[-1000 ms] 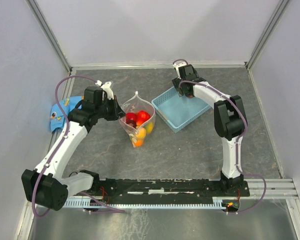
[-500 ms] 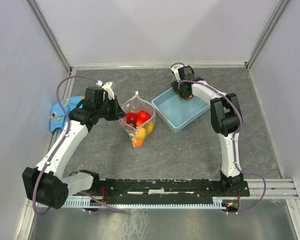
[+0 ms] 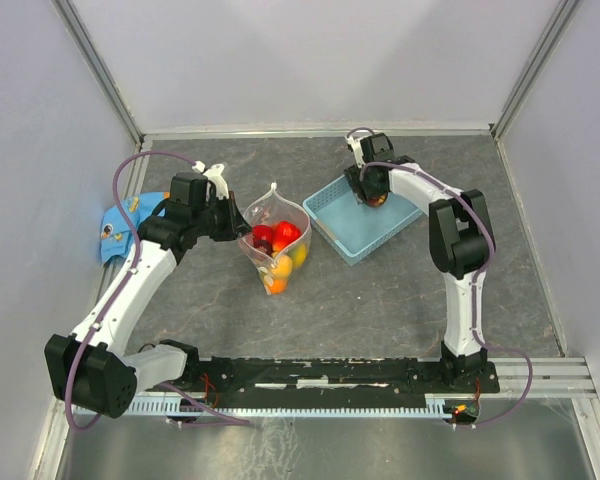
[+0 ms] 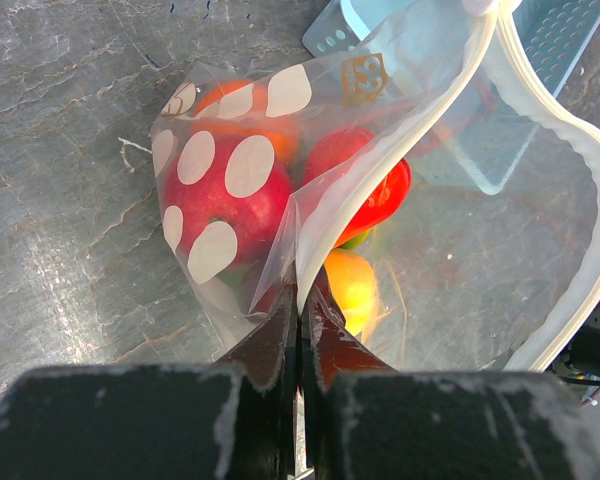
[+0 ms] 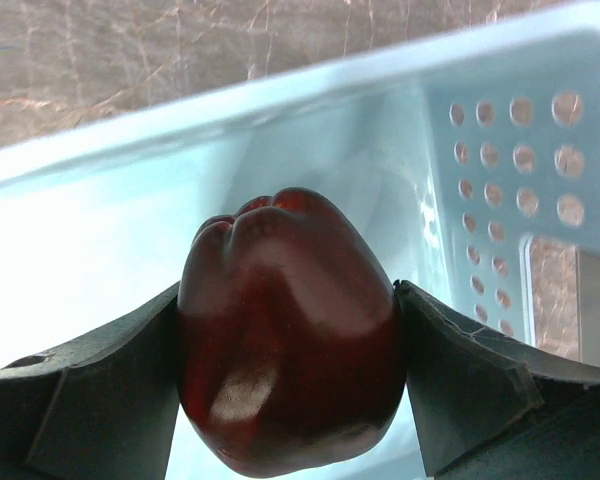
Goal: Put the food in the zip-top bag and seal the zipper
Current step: Pick up the fake fruit from the bin, then place the fake fruit in the zipper food storage bag.
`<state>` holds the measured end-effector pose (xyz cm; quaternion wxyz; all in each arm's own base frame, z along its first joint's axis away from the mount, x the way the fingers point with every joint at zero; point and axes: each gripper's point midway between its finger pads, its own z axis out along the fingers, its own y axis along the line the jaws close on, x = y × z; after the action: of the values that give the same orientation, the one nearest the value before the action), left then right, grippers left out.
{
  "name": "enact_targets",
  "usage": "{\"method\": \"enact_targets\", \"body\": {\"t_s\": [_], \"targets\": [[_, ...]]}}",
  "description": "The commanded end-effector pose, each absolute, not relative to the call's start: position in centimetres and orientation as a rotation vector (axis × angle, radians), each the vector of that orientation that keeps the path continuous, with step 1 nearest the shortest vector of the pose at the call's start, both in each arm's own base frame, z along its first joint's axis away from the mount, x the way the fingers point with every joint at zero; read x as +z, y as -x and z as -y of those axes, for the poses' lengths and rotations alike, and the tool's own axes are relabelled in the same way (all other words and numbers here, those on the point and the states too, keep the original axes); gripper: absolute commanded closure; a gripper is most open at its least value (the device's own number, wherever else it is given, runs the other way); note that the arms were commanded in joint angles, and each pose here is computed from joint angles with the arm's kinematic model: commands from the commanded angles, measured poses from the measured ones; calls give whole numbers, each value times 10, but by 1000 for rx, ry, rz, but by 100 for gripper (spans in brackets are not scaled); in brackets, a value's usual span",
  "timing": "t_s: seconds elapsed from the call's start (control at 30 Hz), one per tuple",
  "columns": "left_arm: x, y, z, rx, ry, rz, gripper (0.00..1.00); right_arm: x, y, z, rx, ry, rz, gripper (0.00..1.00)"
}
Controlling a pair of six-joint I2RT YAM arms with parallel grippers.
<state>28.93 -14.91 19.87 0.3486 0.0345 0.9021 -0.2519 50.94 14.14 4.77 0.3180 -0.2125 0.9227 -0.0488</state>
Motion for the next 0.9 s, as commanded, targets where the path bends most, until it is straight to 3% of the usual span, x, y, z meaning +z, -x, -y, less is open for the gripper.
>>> {"method": "enact_targets", "body": {"t_s": [0.0, 0.47, 0.87], "targets": [[214, -291, 152, -678, -122, -2271, 97, 114, -496, -151, -1, 412, -2349, 39], [222, -287, 155, -717, -133, -2240, 97, 233, -406, -221, 214, 358, -2143, 38], [227, -285, 155, -718, -134, -2221, 97, 328, -322, -306, 584, 373, -1893, 38]]}}
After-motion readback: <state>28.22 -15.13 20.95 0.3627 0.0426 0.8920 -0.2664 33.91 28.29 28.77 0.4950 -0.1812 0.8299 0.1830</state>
